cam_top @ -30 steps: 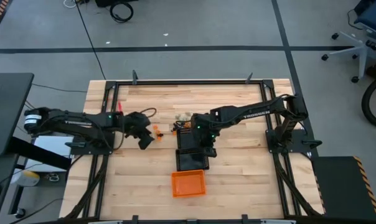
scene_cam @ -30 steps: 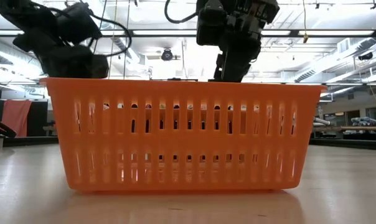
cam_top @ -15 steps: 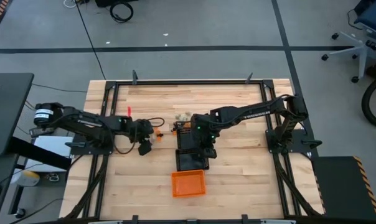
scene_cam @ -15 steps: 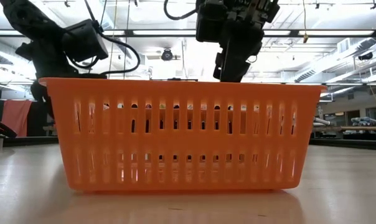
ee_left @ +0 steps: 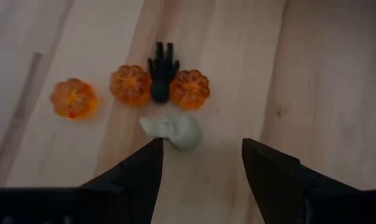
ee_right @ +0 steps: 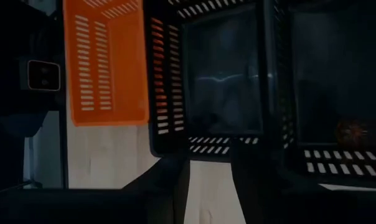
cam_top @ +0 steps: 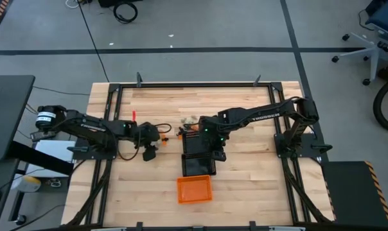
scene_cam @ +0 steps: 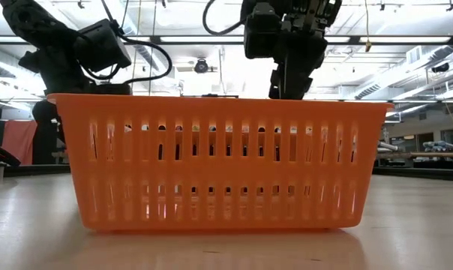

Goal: Sort Halloween decoration
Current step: Put the white skull toy into the orange bin

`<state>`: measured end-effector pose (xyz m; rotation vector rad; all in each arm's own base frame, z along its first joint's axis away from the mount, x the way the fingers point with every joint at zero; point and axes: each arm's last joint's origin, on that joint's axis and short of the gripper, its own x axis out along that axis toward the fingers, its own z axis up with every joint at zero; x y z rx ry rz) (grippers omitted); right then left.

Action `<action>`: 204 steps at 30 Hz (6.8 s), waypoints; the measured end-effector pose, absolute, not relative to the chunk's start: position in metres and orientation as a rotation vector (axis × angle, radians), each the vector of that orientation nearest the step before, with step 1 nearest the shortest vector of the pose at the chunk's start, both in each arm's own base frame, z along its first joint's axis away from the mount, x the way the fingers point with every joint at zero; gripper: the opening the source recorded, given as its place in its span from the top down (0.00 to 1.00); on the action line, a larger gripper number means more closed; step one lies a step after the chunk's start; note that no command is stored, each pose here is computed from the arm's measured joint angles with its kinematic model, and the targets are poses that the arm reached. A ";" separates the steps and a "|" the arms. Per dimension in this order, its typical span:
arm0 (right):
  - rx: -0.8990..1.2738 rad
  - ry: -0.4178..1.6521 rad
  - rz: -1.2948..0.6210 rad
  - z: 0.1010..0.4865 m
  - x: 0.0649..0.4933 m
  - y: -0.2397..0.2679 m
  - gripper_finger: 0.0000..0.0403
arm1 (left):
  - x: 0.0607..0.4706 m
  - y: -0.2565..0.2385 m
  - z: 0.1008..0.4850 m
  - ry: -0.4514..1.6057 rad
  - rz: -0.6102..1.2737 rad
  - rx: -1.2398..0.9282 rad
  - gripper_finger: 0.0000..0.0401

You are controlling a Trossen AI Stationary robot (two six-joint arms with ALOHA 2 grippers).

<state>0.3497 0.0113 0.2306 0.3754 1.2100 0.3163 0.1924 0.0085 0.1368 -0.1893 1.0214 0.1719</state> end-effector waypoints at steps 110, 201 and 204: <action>-0.025 1.185 -0.054 0.302 0.281 -0.033 0.71 | 0.352 -0.199 0.204 0.712 0.211 -0.852 0.77; 0.161 0.910 -0.359 0.298 0.254 -0.070 0.71 | 0.339 0.142 0.181 1.094 0.365 -0.347 0.55; 0.161 0.910 -0.358 0.298 0.254 -0.069 0.71 | 0.338 0.143 0.174 1.062 0.377 -0.333 0.55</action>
